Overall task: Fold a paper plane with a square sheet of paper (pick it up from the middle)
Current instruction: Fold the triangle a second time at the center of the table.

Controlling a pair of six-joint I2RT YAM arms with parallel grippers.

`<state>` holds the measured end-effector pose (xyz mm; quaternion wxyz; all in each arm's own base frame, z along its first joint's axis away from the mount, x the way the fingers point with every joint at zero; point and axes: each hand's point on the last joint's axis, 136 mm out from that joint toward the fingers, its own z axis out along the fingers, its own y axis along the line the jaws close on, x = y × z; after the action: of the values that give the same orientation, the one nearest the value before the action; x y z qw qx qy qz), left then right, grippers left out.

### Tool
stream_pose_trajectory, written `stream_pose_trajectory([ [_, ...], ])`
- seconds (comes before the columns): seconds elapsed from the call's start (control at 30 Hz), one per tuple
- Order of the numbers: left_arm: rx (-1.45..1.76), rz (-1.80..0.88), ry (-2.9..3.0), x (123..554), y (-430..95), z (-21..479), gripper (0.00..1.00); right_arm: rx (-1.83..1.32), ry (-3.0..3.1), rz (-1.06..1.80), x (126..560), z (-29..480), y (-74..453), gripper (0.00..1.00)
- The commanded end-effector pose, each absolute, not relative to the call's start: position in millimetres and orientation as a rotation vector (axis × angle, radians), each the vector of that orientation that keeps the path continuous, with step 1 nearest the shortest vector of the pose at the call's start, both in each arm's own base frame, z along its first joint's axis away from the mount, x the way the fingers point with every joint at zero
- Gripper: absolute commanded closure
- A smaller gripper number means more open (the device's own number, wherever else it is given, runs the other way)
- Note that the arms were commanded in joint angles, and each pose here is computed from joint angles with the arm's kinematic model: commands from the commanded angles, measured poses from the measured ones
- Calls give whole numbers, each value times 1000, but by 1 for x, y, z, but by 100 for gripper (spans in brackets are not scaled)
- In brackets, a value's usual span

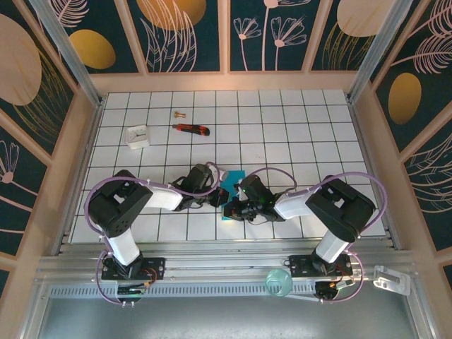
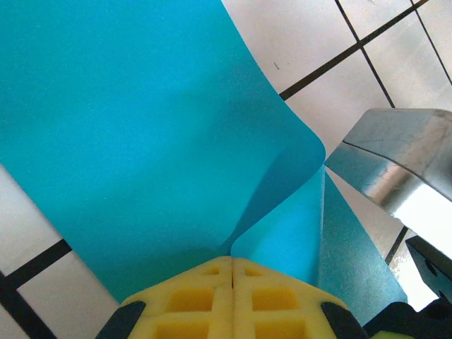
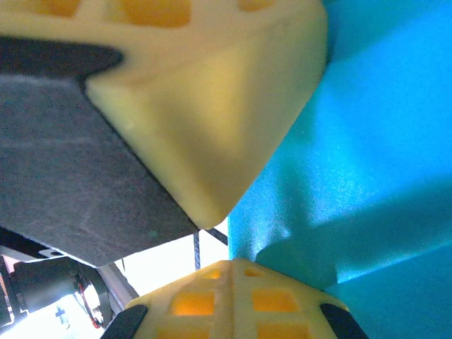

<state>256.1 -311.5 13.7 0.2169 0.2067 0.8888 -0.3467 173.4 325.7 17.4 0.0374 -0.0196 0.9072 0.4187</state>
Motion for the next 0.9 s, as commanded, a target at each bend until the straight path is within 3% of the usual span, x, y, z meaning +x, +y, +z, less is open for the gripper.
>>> stream_pose_trajectory([
  [0.0, 514, -785, 2701, 230, -273, -37, 100, -77, 2866, 1179, 160, -3, 312, 100],
  [0.87, 495, -722, 2721, 232, -266, -44, 100, -226, 2947, 1126, 122, -4, 316, 100],
])
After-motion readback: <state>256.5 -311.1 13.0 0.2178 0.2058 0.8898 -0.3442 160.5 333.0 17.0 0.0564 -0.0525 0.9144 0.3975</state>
